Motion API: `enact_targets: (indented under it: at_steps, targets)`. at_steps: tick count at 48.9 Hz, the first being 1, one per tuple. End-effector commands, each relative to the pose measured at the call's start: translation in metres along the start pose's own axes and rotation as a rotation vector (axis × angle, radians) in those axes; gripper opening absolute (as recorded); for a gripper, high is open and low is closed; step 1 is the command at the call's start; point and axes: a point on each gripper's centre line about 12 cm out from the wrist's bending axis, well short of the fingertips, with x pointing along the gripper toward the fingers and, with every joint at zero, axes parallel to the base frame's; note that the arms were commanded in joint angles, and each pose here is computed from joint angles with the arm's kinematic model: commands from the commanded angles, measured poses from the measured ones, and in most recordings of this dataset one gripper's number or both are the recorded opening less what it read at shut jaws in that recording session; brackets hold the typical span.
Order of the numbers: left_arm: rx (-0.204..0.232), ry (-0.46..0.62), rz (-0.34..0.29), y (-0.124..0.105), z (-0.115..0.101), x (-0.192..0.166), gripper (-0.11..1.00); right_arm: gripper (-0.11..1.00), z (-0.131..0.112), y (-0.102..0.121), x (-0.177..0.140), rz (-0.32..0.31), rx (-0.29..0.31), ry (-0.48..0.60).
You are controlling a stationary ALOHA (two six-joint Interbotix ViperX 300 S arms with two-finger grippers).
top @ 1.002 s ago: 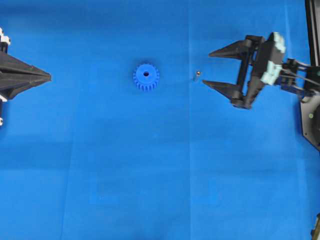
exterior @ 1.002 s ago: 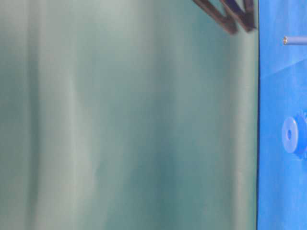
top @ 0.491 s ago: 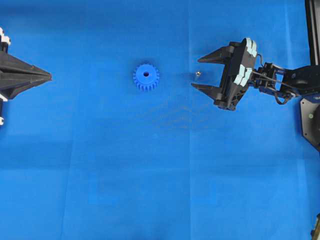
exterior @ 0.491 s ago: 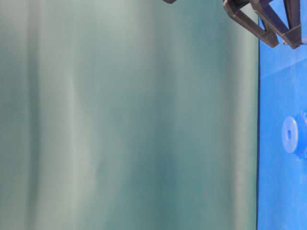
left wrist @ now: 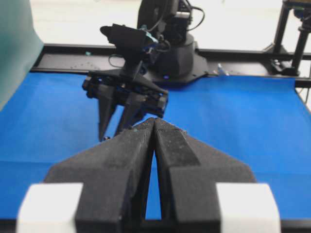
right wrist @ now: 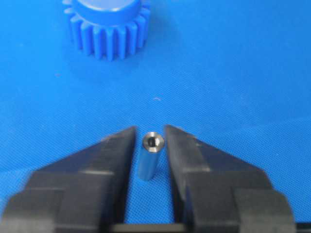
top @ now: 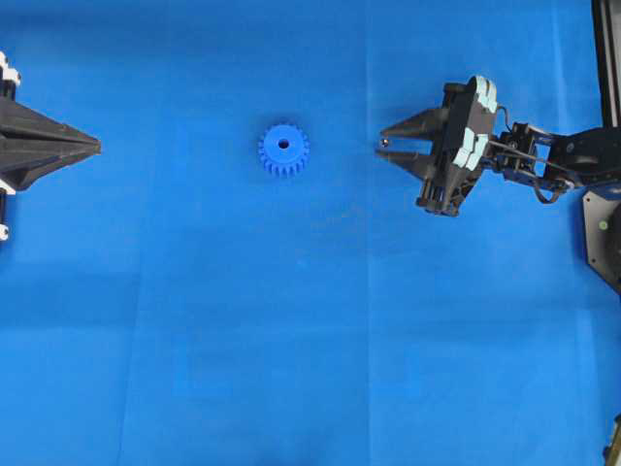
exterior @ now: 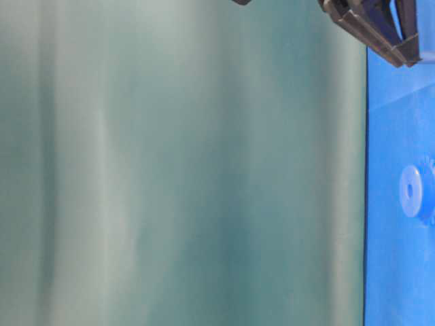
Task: Insert the shaft placed at a random location into the center hole of the small gear at another random location.
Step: 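Close the right gripper around the upright silver shaft and lift it, then carry the held shaft left over the blue gear's center hole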
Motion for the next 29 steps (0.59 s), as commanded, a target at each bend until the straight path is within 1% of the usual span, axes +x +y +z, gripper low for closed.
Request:
enact_targets:
  at_steps: [1, 3, 16, 20, 29]
  targets:
    - [0.000, -0.011, 0.004, 0.001, 0.004, 0.001, 0.00, 0.06, 0.004, 0.002, 0.000, 0.010, -0.007, -0.017]
    - [0.000, -0.011, 0.004, 0.001, 0.004, 0.001, 0.00, 0.03, 0.004, 0.002, 0.000, 0.011, -0.008, -0.017]
    - [-0.001, -0.014, 0.004, 0.001, 0.004, 0.001, 0.00, 0.03, 0.006, 0.002, -0.001, 0.008, -0.003, -0.018]
    - [-0.003, -0.018, 0.004, 0.001, 0.005, 0.000, 0.00, 0.03, 0.013, 0.002, -0.005, 0.008, 0.004, -0.036]
    - [-0.003, -0.025, 0.004, 0.001, 0.007, -0.001, 0.00, 0.03, 0.044, 0.005, -0.021, 0.020, 0.014, -0.069]
